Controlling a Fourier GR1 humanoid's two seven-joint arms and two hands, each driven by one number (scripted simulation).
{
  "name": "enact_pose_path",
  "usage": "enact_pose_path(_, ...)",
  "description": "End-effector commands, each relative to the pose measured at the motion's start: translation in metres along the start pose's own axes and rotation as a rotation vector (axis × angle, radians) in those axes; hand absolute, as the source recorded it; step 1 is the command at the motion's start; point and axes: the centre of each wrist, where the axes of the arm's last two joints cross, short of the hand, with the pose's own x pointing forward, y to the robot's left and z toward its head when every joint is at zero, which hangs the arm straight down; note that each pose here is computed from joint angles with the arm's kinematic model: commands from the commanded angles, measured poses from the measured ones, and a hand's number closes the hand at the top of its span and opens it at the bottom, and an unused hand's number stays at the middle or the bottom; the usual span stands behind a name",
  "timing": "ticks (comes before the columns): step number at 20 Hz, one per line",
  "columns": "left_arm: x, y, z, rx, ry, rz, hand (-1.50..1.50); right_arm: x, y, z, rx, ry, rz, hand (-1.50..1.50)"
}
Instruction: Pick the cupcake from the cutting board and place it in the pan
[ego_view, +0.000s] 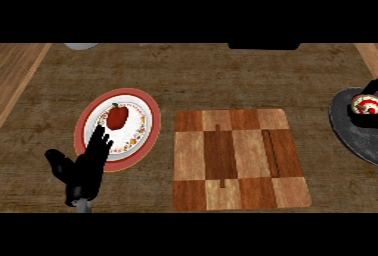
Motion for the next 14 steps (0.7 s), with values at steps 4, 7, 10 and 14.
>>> enact_pose_path(4, 0.005, 0.002, 0.005, -0.043, 0.013, 0.002, 0.0, -0.041, 0.003, -0.024, -0.027, 0.054, -0.038, 1.5)
enact_pose_path(7, 0.008, -0.012, -0.007, -0.063, -0.007, -0.014, 0.0, -0.047, 0.019, -0.013, 0.144, 0.134, 0.153, -1.5)
enact_pose_path(10, 0.012, -0.011, -0.01, -0.05, -0.011, -0.018, 0.0, -0.052, 0.014, -0.019, 0.186, 0.145, 0.087, -1.5)
enact_pose_path(14, 0.005, -0.017, -0.003, -0.036, -0.024, -0.023, 0.0, -0.052, 0.011, -0.024, 0.097, 0.089, 0.033, -1.5)
